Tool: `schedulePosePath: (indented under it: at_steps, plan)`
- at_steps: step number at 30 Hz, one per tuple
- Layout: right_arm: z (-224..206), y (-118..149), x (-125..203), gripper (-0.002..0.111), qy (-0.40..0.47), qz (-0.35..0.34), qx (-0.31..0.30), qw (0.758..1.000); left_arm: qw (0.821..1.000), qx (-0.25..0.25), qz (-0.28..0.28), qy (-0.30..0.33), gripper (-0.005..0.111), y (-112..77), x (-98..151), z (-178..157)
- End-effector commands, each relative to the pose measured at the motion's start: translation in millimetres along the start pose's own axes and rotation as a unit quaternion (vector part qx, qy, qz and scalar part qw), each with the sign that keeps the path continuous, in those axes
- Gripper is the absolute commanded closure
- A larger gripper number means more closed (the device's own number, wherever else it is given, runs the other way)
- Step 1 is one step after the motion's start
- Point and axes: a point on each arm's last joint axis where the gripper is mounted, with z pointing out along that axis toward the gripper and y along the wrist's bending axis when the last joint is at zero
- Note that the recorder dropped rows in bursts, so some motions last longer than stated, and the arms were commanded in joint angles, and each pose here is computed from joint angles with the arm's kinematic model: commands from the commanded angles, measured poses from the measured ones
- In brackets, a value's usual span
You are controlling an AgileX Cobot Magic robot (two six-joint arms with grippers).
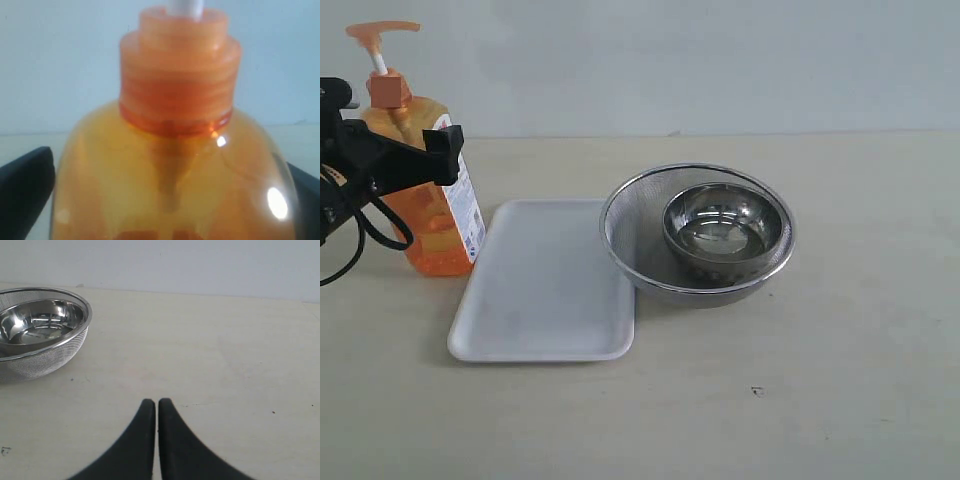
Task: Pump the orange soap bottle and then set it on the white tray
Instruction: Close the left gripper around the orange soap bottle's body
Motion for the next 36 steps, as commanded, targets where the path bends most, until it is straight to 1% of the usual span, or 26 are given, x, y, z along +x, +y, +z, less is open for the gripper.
schedulePosePath:
  at_steps: [1, 18, 21, 23, 24, 28, 30, 31, 32, 36]
  plan:
    - [-0.4, -0.4, -0.7, 0.108, -0.005, 0.0, 0.003, 1.0, 1.0, 0.002, -0.004, -0.006, -0.004, -0.8, -1.5, 0.8]
    - [-0.4, -0.4, -0.7, 0.108, -0.005, 0.0, 0.003, 1.0, 1.0, 0.0, -0.005, -0.006, -0.003, -0.6, -1.5, 0.8]
    - [-0.4, -0.4, -0.7, 0.108, -0.005, -0.001, 0.003, 1.0, 1.0, 0.001, -0.006, -0.006, 0.003, -0.6, -1.5, 0.8]
    - [-0.4, -0.4, -0.7, 0.108, -0.005, -0.001, 0.003, 1.0, 1.0, 0.001, -0.006, -0.006, 0.016, -0.6, -1.5, 0.8]
    - [-0.4, -0.4, -0.7, 0.108, -0.005, -0.001, 0.003, 1.0, 1.0, 0.001, -0.006, -0.006, 0.024, -0.6, -1.5, 0.8]
    - [-0.4, -0.4, -0.7, 0.108, -0.005, 0.0, 0.003, 1.0, 1.0, 0.001, -0.005, -0.002, 0.066, -0.8, -0.8, 0.8]
    - [-0.4, -0.4, -0.7, 0.108, -0.005, 0.0, 0.003, 1.0, 1.0, 0.001, -0.005, -0.001, 0.084, -0.8, -0.7, 0.8]
    - [-0.4, -0.4, -0.7, 0.108, -0.005, 0.0, 0.003, 1.0, 1.0, 0.001, -0.005, 0.001, 0.096, -0.8, -0.3, 0.8]
    - [-0.4, -0.4, -0.7, 0.108, -0.005, 0.0, 0.003, 1.0, 1.0, 0.001, -0.005, 0.002, 0.102, -0.8, -0.1, 0.8]
    - [-0.4, -0.4, -0.7, 0.108, -0.005, -0.003, 0.003, 1.0, 1.0, 0.001, -0.005, 0.002, 0.102, -0.7, -0.1, 0.8]
